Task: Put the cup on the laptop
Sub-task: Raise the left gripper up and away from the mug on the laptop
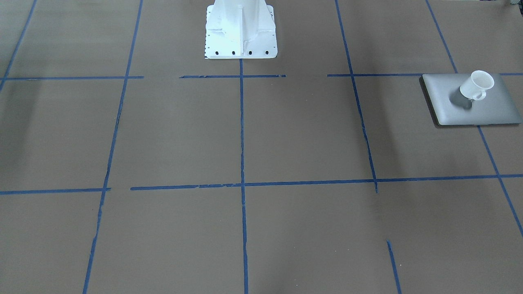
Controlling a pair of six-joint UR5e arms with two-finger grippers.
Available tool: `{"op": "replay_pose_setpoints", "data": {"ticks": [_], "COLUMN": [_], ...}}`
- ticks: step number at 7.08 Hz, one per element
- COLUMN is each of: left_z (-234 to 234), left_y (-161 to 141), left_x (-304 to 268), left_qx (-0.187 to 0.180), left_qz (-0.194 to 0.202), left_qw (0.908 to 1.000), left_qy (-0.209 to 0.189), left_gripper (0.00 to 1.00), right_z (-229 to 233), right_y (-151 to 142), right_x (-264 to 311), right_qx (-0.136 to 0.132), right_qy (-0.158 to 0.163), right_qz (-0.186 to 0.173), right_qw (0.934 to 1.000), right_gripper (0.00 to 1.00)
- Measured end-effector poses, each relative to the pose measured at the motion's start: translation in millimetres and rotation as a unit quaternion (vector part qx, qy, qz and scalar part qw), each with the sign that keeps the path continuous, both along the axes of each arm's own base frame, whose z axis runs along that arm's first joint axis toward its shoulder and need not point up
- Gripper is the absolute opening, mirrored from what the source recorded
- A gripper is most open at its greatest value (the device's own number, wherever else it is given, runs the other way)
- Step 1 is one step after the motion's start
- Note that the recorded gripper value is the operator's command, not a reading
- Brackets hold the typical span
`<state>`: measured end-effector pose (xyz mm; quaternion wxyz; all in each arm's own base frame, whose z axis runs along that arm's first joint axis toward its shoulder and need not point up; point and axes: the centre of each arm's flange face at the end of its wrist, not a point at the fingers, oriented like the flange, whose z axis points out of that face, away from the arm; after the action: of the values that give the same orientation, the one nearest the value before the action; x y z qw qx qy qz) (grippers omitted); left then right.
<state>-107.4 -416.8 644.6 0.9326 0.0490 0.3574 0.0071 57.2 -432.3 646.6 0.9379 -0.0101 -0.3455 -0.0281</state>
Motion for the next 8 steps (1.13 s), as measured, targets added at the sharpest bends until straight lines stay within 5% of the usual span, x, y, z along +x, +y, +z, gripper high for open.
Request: {"op": "replay_pose_setpoints", "data": {"ticks": [8], "left_z": [-8], "left_y": [-2], "left_x": [27], "left_qx": [-0.003], "left_qz": [0.027], "left_qw": [0.9996], "left_qy": [-0.005], "left_gripper": [1.00], "right_z": [0], "right_y": [0], "right_x": [0], "right_qx": [0.000], "right_qy": [0.000], "right_qz": [0.000], "right_qw": [1.0000], "right_gripper": [1.00]}}
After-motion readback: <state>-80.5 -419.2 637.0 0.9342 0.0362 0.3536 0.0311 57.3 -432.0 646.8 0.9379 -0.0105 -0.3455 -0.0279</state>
